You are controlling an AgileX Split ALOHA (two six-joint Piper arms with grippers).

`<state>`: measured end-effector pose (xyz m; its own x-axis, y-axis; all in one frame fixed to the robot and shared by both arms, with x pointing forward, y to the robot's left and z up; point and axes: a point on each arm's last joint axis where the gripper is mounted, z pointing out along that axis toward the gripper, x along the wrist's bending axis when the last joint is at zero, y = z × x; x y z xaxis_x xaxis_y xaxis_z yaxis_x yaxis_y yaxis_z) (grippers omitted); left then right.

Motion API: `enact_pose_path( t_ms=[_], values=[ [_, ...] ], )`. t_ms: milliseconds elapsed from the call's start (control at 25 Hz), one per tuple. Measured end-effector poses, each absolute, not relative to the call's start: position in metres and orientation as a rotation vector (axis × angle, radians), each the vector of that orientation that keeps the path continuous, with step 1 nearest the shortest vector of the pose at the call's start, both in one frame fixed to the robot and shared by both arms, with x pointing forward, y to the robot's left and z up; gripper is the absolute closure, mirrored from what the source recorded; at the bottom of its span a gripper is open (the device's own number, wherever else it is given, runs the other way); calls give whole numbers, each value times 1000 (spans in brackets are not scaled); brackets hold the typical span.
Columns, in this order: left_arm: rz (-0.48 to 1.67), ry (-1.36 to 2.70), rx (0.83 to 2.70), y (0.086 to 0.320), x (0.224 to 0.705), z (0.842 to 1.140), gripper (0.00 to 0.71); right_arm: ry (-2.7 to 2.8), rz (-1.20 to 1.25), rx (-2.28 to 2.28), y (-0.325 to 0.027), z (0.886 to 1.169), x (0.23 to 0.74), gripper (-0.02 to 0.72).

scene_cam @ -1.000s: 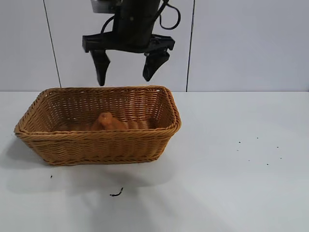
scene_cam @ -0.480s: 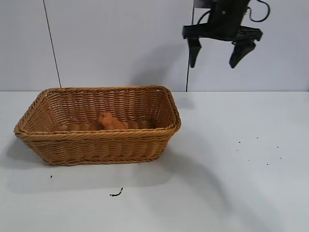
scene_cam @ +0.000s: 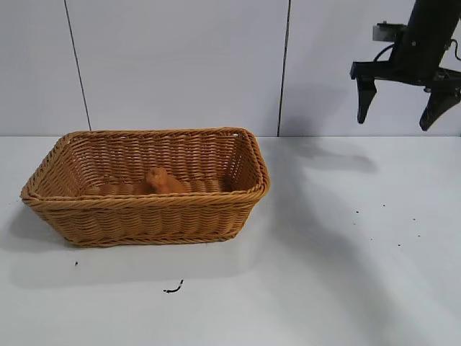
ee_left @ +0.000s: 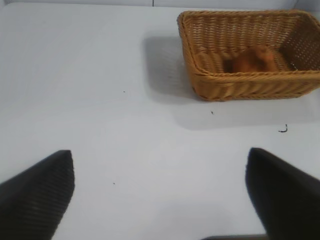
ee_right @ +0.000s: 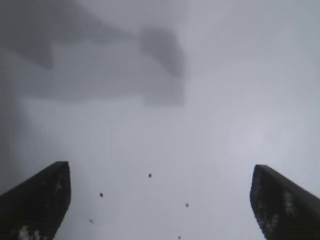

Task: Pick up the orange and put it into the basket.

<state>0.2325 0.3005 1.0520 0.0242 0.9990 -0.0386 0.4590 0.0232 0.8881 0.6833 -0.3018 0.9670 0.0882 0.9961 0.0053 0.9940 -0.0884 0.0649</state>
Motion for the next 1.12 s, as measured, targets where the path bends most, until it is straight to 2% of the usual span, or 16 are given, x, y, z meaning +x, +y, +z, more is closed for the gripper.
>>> enact_pose_path(
  t_ms=[280,640,760,880,1120],
  values=[
    [896,1538,1539,301,233,1052,44,2174,3,2265,-301,1001,600,31],
    [896,1538,1539,301,233,1052,44,2172,47,2227,-300,1034,452,31],
    [896,1538,1539,301,233,1052,44,2157,132,2157,-300,1036,406,31],
    [896,1538,1539,301,233,1052,44,2068,319,2032,-300,1042,367,31],
    [896,1538,1539,301,233,1052,44,1868,607,1821,-299,1046,306,31]
  ],
)
